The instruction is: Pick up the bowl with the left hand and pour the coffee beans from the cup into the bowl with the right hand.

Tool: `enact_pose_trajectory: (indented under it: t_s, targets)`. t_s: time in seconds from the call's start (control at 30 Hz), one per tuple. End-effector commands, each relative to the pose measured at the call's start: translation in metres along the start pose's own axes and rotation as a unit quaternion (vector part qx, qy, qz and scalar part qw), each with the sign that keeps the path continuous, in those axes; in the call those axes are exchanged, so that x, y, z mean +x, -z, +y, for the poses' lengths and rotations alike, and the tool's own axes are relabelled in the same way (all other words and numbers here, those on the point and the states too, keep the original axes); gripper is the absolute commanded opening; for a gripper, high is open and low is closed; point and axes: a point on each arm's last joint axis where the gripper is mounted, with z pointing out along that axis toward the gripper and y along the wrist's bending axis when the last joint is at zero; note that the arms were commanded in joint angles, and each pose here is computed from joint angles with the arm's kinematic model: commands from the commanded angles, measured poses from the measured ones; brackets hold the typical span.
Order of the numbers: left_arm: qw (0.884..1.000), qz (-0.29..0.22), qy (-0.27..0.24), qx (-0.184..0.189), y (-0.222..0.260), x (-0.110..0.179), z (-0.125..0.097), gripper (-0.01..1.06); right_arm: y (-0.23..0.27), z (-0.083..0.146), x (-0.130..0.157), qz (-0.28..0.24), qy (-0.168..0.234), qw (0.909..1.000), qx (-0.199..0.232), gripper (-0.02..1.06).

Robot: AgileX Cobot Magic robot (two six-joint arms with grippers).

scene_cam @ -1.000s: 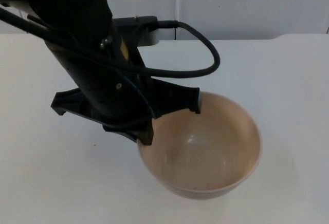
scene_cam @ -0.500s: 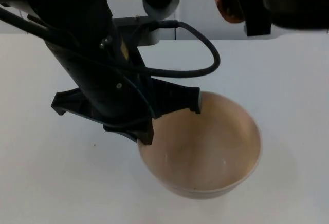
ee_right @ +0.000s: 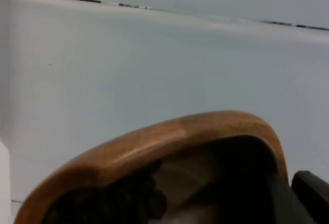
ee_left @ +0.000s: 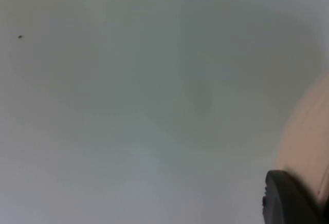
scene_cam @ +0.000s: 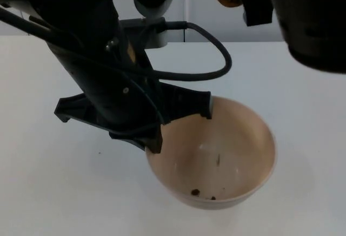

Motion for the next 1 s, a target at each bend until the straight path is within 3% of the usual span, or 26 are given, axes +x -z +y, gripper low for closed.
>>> enact_pose_trajectory:
  t_s: [0.0,0.33,0.97]
  targets:
    - [1.000,-0.007,0.003,0.009,0.0016,-0.0013,-0.0036,0.00,0.0043,-0.0077,0.0008,-0.008,0.009,0.9997,0.022,0.00]
    - [1.000,-0.007,0.003,0.009,0.0016,-0.0013,-0.0036,0.00,0.0051,-0.0098,-0.0002,-0.011,0.028,0.9990,0.034,0.00]
    - [1.000,-0.006,0.004,0.010,0.0016,-0.0012,-0.0037,0.00,0.0089,-0.0100,-0.0014,-0.017,0.025,0.9989,0.035,0.00]
